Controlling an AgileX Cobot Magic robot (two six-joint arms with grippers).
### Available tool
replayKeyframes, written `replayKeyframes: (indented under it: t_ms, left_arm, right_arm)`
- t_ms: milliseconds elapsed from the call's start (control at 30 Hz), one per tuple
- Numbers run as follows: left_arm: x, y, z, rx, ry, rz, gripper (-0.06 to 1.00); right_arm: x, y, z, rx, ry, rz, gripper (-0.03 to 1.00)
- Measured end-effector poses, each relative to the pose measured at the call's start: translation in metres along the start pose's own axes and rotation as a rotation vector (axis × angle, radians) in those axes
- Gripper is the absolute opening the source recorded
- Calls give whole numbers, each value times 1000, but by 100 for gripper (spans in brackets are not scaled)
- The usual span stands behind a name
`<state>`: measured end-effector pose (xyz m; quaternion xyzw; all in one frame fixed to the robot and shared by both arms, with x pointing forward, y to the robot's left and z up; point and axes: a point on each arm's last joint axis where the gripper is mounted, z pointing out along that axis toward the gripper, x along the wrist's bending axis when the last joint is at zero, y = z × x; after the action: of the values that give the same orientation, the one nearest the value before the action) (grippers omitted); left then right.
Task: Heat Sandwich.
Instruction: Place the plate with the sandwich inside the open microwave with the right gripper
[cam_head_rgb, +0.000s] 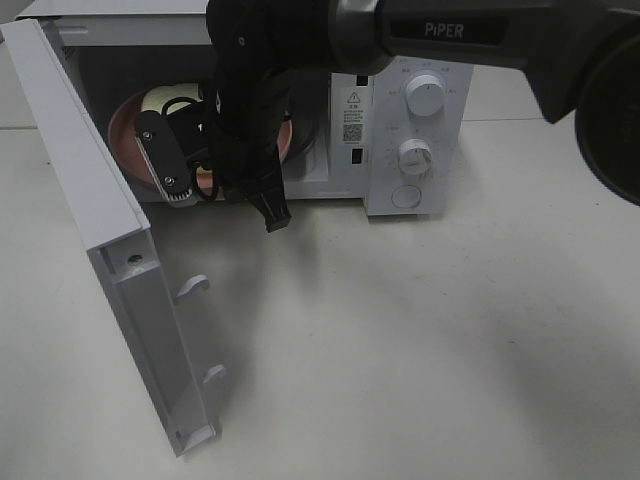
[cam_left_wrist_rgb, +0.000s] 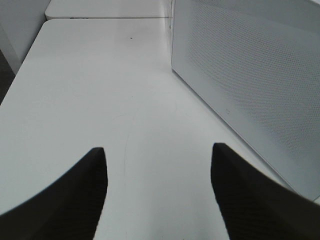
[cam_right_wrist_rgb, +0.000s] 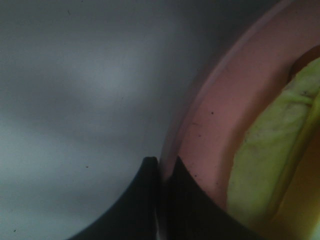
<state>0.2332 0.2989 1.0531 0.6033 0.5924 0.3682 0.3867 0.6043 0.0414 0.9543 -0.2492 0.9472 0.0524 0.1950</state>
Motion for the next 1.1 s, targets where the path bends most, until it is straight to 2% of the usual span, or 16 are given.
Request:
replayKeyframes:
  t_ms: [467,1100]
  left_arm:
    - [1,0,0,0,13,8,58]
    - [3,0,0,1,38,22,58]
  right_arm:
    - [-17,-8,19,4,-29,63,3]
    - [-27,-23,32,0,-74,134,3]
